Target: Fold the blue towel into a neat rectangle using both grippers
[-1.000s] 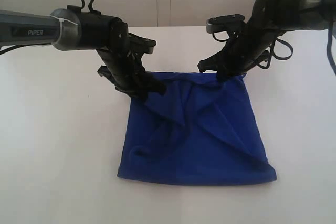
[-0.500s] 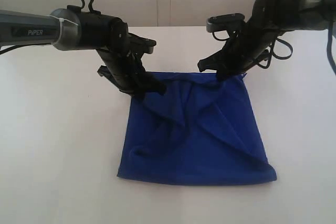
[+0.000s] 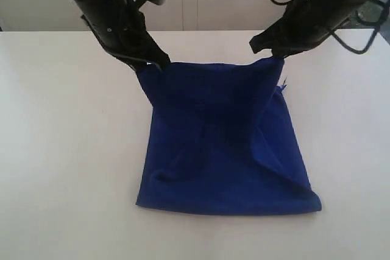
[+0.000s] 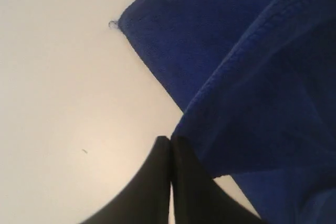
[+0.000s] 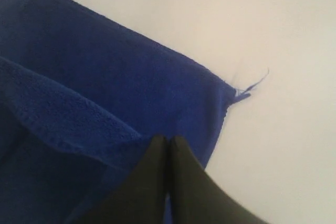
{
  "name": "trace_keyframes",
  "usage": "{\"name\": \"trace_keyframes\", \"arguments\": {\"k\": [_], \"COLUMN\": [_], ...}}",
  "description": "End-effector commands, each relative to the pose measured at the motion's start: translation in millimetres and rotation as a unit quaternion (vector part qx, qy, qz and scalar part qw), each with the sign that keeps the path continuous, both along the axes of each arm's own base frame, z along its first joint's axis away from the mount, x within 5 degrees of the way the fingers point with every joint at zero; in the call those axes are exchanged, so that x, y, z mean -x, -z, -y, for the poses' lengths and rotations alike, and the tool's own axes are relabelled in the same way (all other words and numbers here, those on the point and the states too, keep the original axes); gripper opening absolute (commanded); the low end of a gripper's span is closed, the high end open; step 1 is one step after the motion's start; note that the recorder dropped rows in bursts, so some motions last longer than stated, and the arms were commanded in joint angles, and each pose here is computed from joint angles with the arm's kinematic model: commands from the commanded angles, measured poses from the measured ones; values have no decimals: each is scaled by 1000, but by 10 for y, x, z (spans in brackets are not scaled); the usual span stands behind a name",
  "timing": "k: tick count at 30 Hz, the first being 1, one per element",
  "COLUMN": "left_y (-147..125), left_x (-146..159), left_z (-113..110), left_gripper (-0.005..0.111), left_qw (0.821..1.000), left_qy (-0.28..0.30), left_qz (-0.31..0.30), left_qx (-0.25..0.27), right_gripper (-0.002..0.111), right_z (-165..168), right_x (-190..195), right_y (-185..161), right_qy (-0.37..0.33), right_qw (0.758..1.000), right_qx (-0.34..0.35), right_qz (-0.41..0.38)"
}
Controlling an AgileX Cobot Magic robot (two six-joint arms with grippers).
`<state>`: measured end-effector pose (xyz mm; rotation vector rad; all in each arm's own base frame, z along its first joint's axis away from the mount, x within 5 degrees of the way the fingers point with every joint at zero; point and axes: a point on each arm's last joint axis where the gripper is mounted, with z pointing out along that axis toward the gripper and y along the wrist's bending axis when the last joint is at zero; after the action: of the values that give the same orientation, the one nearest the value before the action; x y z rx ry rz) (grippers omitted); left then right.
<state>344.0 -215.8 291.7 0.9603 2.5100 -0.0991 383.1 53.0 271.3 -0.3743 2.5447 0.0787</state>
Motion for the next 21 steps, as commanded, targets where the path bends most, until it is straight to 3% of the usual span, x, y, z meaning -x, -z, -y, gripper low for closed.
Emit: {"name": "trace_keyframes", "arguments": {"k": [1, 13, 21], "left_y": [-328, -658, -914], "left_x": [366, 1566, 2130], "left_z": [-62, -269, -383], "left_gripper": [0, 0, 0], "left_qw": [998, 991, 982], "left_qy": [41, 128, 184], "left_qz": [-21, -6, -18], "left_qx": [31, 46, 51], "right_gripper": [0, 0, 0], "right_z": [78, 158, 163], "right_x": [506, 1762, 2517], "right_y": [-283, -782, -1035], "right_qy": [-5, -14, -48], "right_qw": [1000, 998, 994], "right_qx": [5, -36, -72], "right_qz": [23, 50, 65]}}
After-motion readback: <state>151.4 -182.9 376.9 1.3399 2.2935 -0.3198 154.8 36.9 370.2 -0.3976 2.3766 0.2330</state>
